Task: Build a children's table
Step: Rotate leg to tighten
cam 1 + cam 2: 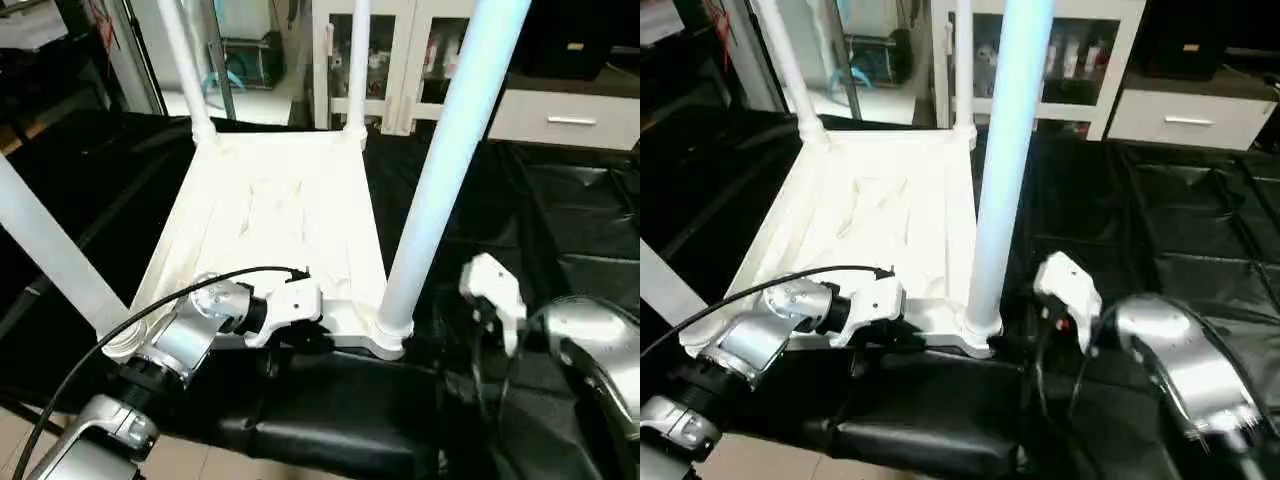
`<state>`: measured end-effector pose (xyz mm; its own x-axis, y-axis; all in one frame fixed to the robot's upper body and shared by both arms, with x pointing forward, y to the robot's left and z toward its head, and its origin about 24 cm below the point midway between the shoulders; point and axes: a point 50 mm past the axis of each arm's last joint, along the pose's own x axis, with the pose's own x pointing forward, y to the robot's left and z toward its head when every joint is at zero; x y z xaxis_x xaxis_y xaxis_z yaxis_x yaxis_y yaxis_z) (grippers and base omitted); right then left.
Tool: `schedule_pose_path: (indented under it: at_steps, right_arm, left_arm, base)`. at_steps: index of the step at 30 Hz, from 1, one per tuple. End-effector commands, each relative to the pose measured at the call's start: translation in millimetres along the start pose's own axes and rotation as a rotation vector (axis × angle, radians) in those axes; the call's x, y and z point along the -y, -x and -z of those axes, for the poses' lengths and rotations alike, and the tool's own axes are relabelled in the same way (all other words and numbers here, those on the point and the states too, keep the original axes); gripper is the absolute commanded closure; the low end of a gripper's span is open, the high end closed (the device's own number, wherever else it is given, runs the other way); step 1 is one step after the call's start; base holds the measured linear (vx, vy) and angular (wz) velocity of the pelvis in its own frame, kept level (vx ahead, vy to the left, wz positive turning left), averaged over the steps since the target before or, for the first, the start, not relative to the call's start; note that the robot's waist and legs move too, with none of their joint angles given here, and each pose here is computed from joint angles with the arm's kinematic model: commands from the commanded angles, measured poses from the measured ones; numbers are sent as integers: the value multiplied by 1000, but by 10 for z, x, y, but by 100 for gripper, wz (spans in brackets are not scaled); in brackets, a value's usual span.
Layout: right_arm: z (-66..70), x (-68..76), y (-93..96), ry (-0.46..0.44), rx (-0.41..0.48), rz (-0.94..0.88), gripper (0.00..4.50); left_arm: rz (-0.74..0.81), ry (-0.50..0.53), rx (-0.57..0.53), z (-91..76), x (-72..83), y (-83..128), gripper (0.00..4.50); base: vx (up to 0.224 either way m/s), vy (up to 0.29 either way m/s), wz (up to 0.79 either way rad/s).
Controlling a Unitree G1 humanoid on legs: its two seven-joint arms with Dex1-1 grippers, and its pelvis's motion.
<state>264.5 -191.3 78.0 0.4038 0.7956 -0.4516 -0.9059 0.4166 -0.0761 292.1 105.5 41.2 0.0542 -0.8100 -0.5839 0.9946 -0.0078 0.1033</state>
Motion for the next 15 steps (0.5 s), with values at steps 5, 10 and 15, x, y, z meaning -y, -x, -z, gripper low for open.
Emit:
schedule_pose_path:
  at_steps: [5, 10, 15]
  right_arm:
    - [-28, 9, -125, 6, 12, -55, 2]
    - [-25, -25, -182, 14, 15, -132, 2]
    - [-23, -2, -230, 17, 14, -142, 2]
  left_arm:
    - [33, 22, 34, -3, 93, -115, 450]
    - [19, 27, 23, 28, 81, -69, 450]
    - [12, 29, 21, 26, 76, -57, 450]
  base:
    - [0, 0, 0]
    - [0, 0, 0]
    - [0, 0, 0]
